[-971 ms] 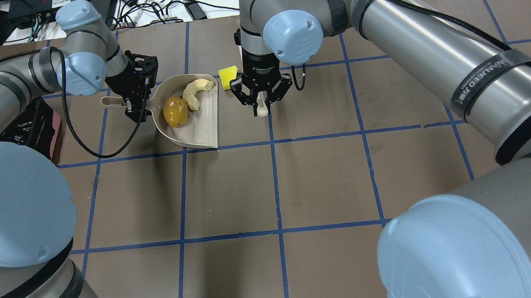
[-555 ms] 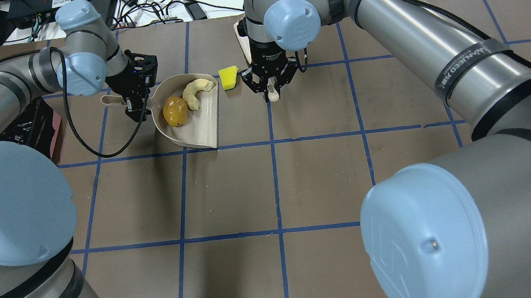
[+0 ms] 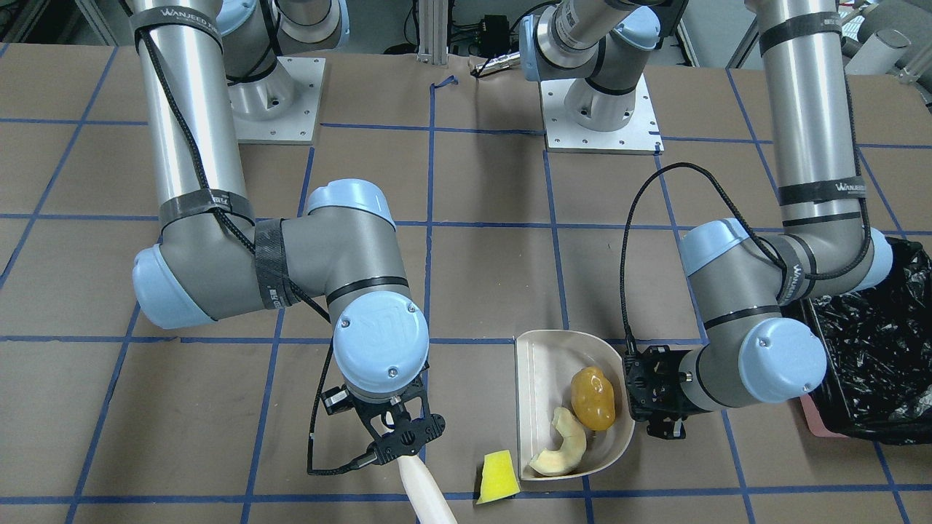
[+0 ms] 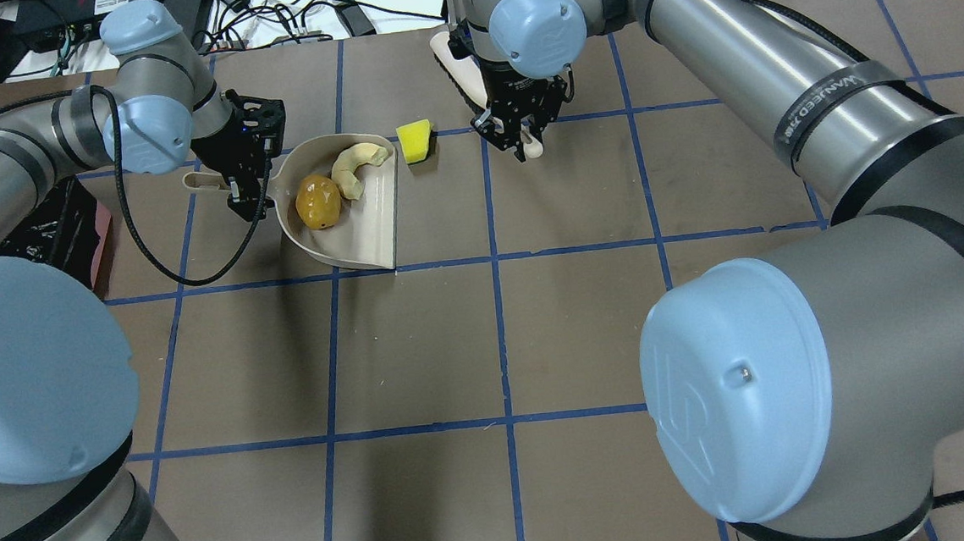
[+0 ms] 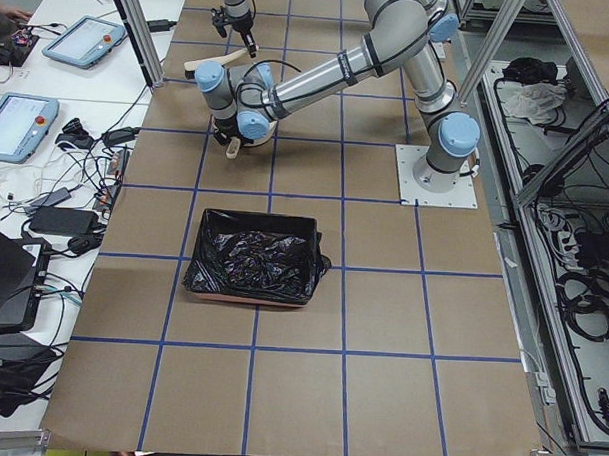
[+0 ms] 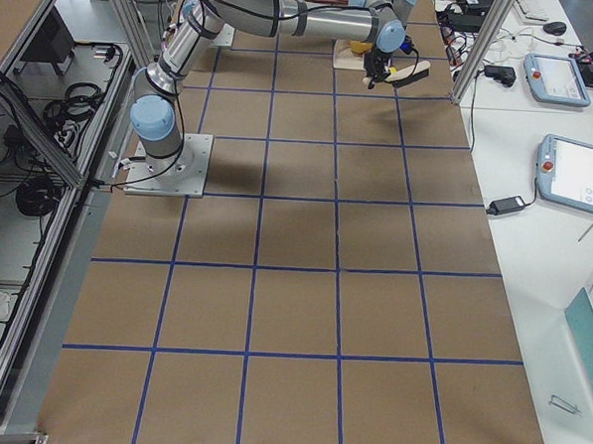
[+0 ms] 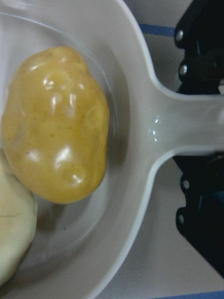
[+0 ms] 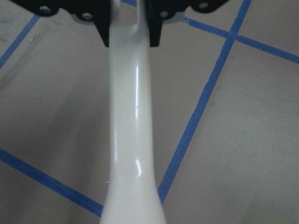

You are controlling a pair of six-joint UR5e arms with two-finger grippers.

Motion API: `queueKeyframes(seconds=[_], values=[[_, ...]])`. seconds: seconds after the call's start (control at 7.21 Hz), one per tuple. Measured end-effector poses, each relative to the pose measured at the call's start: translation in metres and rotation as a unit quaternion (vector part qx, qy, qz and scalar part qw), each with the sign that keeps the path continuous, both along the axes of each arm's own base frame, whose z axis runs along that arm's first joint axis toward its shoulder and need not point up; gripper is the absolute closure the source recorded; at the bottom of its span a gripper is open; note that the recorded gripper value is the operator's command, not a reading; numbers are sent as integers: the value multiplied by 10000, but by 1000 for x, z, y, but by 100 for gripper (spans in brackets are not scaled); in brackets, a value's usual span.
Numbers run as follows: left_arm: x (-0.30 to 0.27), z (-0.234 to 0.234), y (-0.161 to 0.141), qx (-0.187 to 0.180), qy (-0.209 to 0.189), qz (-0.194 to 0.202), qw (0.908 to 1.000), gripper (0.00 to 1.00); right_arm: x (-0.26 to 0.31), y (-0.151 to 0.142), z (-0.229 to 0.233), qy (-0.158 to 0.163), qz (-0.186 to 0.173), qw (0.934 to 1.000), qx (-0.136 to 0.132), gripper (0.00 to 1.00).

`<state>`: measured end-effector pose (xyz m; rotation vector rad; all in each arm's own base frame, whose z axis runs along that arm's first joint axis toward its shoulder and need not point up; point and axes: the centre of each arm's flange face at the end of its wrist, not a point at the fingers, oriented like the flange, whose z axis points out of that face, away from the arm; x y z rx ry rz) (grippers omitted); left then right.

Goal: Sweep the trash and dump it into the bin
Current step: 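Sweep the yellow sponge piece toward the dustpan with the right-held brush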

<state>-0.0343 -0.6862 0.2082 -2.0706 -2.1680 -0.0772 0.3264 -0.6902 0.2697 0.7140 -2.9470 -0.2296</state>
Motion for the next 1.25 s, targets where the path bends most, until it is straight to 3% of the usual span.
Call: queueKeyframes(seconds=[0.42, 1.25], values=[[0, 0, 0, 7, -7, 53, 10000, 98, -3, -6, -16, 216, 473, 9986, -1, 99], [1, -2, 0, 24, -5, 66, 10000, 98, 35, 7, -46, 275, 770, 9966, 86, 98]])
